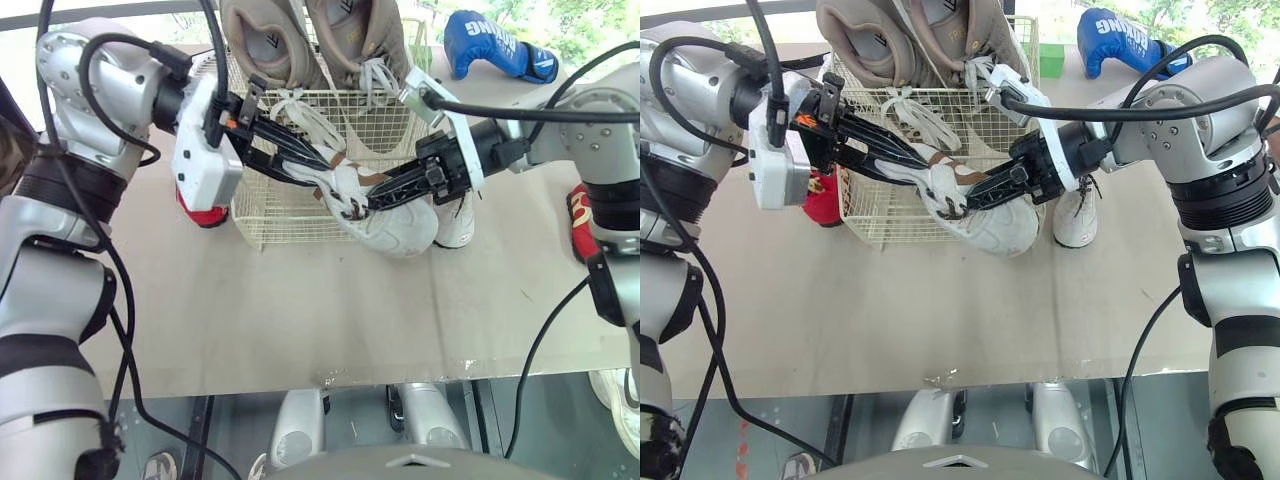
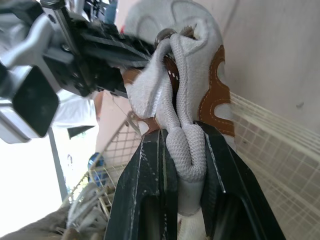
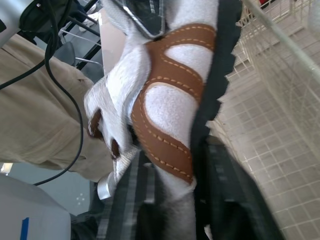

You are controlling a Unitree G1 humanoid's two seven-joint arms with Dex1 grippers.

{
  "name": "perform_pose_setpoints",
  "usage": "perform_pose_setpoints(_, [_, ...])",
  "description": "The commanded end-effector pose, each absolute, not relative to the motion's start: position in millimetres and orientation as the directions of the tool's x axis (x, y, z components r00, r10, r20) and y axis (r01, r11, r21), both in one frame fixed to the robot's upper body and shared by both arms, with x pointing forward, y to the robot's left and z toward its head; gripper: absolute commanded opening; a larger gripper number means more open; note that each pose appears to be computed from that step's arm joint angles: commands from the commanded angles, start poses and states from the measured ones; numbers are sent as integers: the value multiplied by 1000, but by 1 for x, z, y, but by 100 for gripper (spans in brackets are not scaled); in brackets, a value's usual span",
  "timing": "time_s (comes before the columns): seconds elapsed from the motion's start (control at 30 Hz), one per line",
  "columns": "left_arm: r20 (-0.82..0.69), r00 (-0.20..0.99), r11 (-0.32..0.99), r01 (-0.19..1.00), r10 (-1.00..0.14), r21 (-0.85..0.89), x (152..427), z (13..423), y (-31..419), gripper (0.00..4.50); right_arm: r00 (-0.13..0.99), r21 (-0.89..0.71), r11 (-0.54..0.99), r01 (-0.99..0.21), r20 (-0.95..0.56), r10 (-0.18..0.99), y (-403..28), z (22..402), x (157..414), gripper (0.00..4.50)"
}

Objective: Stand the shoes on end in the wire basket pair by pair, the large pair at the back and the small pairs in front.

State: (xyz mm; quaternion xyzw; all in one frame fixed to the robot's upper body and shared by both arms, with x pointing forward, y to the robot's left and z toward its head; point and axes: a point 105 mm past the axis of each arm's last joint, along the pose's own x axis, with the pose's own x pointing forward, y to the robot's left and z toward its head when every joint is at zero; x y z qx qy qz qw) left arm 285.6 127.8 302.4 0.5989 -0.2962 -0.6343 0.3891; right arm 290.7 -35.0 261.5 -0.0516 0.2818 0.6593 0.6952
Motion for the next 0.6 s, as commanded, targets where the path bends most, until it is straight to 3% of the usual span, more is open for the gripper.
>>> perform_pose_setpoints(0.03, [-385,-14,-375,264,-923,889,273,334,139,219,-29,294,106,-950,-421,907,-41,269,289,10])
perform_pose_setpoints(0.07, [-348,-32,-339,326,-937,882,272,338,140,267,-30,291,102,-951,-417,908,-42,268,289,10])
perform_pose_setpoints(0.1, [-278,-36,-257,506,-960,823,268,343,149,310,-36,278,86,-957,-405,914,-44,268,286,10])
perform_pose_setpoints(0.13, [-241,-28,-205,624,-970,754,266,345,154,365,-40,269,74,-960,-396,917,-45,268,285,10])
perform_pose_setpoints(0.2, [-165,41,-57,833,-985,551,260,340,176,430,-59,255,33,-966,-342,938,-47,271,279,10])
perform_pose_setpoints(0.27, [-101,153,112,938,-983,329,252,329,201,434,-33,186,19,-982,-273,961,-49,275,277,10])
perform_pose_setpoints(0.33, [-21,260,252,950,-965,181,242,314,215,434,0,74,11,-997,-150,989,-44,286,276,10])
perform_pose_setpoints(0.47, [77,512,516,855,-856,49,215,264,237,434,98,-87,115,-990,183,978,-14,325,285,10])
perform_pose_setpoints(0.6, [151,620,627,779,-770,-5,195,244,230,434,198,-209,296,-932,392,899,18,350,304,10])
